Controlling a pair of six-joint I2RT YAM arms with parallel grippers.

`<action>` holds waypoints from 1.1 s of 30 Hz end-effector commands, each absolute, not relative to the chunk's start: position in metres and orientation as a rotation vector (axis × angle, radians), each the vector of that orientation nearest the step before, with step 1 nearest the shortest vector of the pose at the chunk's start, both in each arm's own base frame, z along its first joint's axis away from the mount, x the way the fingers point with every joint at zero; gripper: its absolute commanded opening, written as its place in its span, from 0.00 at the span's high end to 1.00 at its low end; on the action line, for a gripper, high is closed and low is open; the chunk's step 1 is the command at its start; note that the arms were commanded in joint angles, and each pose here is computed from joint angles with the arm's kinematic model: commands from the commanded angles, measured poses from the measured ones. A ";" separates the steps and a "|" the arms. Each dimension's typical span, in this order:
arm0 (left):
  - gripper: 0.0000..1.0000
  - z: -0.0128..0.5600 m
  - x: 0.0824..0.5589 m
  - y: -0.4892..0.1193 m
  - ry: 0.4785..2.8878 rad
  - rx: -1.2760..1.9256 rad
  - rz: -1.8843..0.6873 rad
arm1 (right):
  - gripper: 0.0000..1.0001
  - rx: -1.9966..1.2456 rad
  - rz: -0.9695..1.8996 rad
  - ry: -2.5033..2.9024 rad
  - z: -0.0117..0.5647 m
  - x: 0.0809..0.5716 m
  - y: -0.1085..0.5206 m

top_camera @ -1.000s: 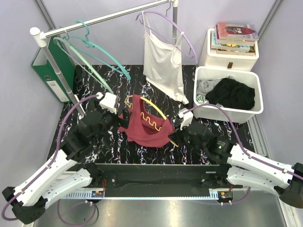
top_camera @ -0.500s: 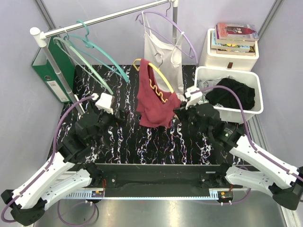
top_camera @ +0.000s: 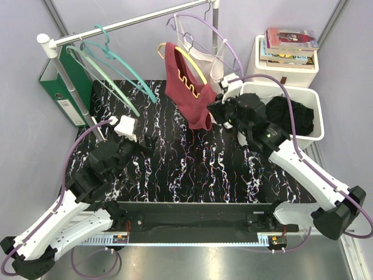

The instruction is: Place the tank top on the hanger

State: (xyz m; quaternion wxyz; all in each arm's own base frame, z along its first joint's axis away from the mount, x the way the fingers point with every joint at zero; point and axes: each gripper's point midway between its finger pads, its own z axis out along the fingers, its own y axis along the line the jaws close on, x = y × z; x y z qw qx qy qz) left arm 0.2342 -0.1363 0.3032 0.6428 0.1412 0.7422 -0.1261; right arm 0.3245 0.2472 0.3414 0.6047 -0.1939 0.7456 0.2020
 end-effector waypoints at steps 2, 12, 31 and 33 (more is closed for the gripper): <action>0.01 0.319 0.234 -0.137 1.636 0.293 -0.317 | 1.00 -0.415 0.555 1.448 0.442 0.348 0.254; 0.01 0.319 0.234 -0.136 1.636 0.290 -0.314 | 1.00 -0.427 0.594 1.376 0.483 0.375 0.251; 0.01 0.319 0.234 -0.137 1.637 0.295 -0.317 | 1.00 -0.358 0.656 1.524 0.452 0.440 0.240; 0.01 0.319 0.234 -0.137 1.636 0.294 -0.318 | 1.00 -0.354 0.654 1.535 0.448 0.440 0.237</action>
